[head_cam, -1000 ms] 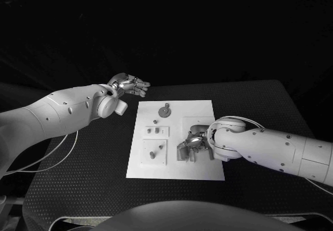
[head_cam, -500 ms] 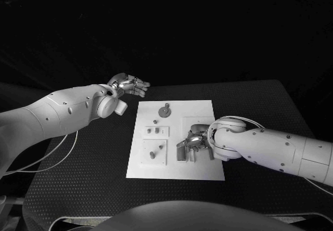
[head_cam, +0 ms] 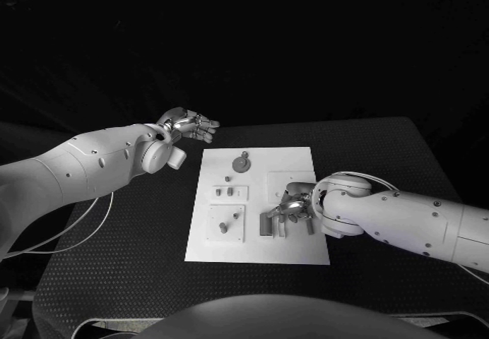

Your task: Assemble the parts on the task board

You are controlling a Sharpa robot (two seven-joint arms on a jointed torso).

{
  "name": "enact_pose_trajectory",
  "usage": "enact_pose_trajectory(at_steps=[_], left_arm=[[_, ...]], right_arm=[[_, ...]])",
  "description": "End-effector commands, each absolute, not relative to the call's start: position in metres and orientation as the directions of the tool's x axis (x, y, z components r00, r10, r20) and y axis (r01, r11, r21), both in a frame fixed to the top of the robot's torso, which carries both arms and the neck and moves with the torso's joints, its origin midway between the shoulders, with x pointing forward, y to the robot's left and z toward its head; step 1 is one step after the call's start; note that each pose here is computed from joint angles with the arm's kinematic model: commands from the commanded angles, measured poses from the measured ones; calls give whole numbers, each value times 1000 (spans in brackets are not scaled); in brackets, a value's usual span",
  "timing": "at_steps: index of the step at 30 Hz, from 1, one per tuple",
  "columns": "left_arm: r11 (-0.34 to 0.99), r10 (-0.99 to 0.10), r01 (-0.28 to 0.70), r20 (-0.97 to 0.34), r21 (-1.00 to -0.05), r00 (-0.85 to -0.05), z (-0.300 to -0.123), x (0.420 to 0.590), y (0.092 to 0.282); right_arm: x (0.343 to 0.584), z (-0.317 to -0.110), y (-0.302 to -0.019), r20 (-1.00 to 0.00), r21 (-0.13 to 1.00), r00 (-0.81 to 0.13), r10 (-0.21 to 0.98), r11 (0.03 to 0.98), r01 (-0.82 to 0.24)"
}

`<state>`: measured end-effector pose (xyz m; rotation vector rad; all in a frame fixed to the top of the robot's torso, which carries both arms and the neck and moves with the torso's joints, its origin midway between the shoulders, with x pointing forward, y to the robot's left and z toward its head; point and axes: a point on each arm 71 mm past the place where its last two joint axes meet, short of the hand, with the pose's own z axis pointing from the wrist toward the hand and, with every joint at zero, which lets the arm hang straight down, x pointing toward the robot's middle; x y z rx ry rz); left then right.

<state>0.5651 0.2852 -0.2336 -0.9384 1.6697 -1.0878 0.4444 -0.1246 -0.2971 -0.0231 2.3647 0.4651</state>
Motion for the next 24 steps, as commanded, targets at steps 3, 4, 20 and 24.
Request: enact_pose_trajectory(at_steps=[3,4,20,24], left_arm=[[318,-910,-108,-272,-942,-312,-233,565,284],[318,-910,-107,-272,-942,-312,-233,565,284],[320,-911,-111,-273,-941,-310,-233,564,287],[321,-911,-112,-274,-941,-309,-233,564,288]], right_arm=[[450,-280,-135,-687,360,-707,167,924,-130],[452,-273,-140,-694,365,-697,181,923,-123],[456,-262,-196,-689,241,-721,70,961,-137],[453,-265,-199,-659,191,-752,-2,967,-169]])
